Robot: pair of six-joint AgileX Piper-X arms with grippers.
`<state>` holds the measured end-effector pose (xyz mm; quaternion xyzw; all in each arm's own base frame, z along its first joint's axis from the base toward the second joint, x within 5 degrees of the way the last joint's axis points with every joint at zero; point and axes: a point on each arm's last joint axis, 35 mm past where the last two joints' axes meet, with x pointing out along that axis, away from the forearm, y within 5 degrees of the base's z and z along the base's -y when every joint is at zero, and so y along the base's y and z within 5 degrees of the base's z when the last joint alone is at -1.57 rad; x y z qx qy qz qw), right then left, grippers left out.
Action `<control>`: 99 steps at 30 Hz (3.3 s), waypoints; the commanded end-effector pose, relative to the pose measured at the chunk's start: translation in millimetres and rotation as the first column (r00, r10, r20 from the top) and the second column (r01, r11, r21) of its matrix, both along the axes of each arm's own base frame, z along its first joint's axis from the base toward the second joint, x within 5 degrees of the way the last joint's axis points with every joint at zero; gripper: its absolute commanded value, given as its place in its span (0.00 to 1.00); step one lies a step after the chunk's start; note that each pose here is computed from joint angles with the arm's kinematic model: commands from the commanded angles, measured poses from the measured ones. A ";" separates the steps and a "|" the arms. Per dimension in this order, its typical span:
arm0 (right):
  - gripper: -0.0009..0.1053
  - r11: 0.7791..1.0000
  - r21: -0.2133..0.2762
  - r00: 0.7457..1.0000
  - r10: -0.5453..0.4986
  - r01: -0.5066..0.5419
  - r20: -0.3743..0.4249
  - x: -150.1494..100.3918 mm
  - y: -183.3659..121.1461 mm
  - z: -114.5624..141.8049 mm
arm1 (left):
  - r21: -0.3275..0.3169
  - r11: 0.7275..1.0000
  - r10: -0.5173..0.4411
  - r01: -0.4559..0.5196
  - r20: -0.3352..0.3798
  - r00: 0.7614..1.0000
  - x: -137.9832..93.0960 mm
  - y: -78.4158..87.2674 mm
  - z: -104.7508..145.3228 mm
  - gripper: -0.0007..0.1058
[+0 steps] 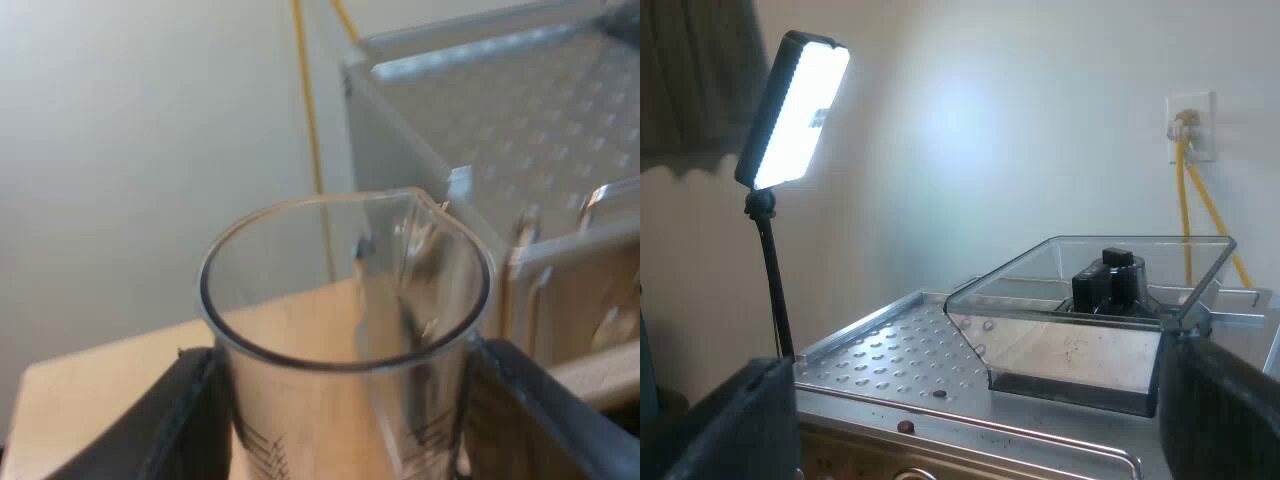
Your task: Pour the beans into the coffee machine
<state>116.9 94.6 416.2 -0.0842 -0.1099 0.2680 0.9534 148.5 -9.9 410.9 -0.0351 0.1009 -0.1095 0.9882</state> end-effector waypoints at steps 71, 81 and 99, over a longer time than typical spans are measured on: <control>0.75 0.998 0.047 0.996 -0.042 0.039 0.073 19.2 15.3 4.2 | 0.466 0.864 -0.305 0.194 0.176 0.936 205.2 -190.3 102.9 0.21; 0.75 0.998 0.047 0.996 -0.042 0.039 0.073 19.2 15.3 4.2 | 0.696 0.706 -0.382 0.131 0.219 0.898 209.3 -192.6 102.4 0.21; 0.75 0.998 0.047 0.996 -0.042 0.039 0.073 19.2 15.3 4.2 | 0.960 0.278 -0.559 -0.026 0.184 0.809 200.9 -206.8 102.2 0.21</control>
